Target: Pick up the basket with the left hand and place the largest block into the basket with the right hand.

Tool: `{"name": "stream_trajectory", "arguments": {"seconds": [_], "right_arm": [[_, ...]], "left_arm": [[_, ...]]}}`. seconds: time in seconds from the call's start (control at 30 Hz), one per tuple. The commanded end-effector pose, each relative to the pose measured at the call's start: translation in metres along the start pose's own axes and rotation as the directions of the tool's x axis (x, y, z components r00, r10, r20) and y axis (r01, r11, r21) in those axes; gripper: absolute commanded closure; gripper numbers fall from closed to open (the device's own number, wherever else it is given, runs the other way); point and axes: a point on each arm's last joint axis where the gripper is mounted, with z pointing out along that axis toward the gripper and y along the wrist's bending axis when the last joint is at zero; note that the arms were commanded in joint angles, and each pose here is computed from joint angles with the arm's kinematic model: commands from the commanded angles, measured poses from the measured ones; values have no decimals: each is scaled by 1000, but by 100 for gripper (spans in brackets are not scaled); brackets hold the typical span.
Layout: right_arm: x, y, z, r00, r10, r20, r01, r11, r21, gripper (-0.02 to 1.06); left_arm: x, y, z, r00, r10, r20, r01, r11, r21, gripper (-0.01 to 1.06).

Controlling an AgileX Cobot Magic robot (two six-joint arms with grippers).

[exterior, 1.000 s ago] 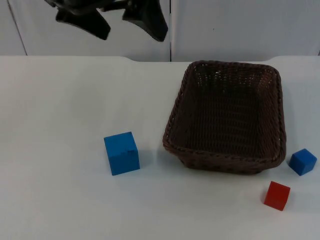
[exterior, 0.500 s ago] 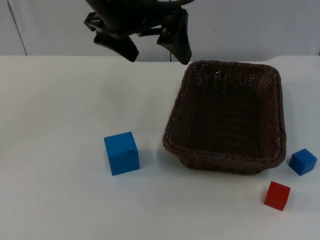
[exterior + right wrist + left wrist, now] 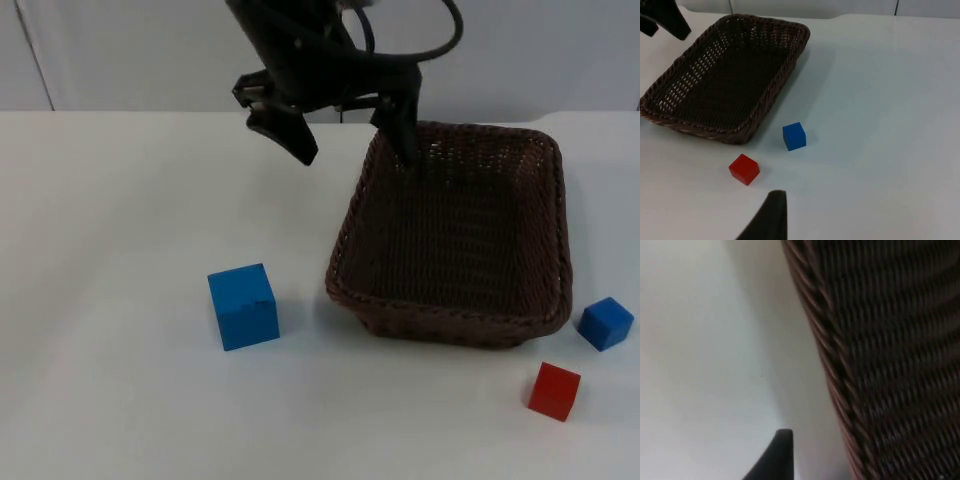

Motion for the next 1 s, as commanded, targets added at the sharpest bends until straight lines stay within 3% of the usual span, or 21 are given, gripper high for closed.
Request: {"name": "stream_trajectory", "arguments": {"seconds": [0.0, 0.4, 0.77, 0.97], "right_arm": [[0, 0, 0, 1000, 2, 6, -2, 1000, 5, -1], [0, 0, 0, 1000, 2, 6, -2, 1000, 5, -1], [0, 0, 0, 1000, 2, 6, -2, 1000, 5, -1], [0, 0, 0, 1000, 2, 6, -2, 1000, 5, -1]], "left_arm": [[-3, -1, 7, 1000, -7, -9, 7, 1000, -9, 5], [1, 15, 56, 996, -61, -62, 60, 998, -16, 5], [-1, 19, 66, 996, -88, -22, 88, 996, -23, 6], [3, 21, 73, 994, -97, -52, 96, 995, -20, 6]]}}
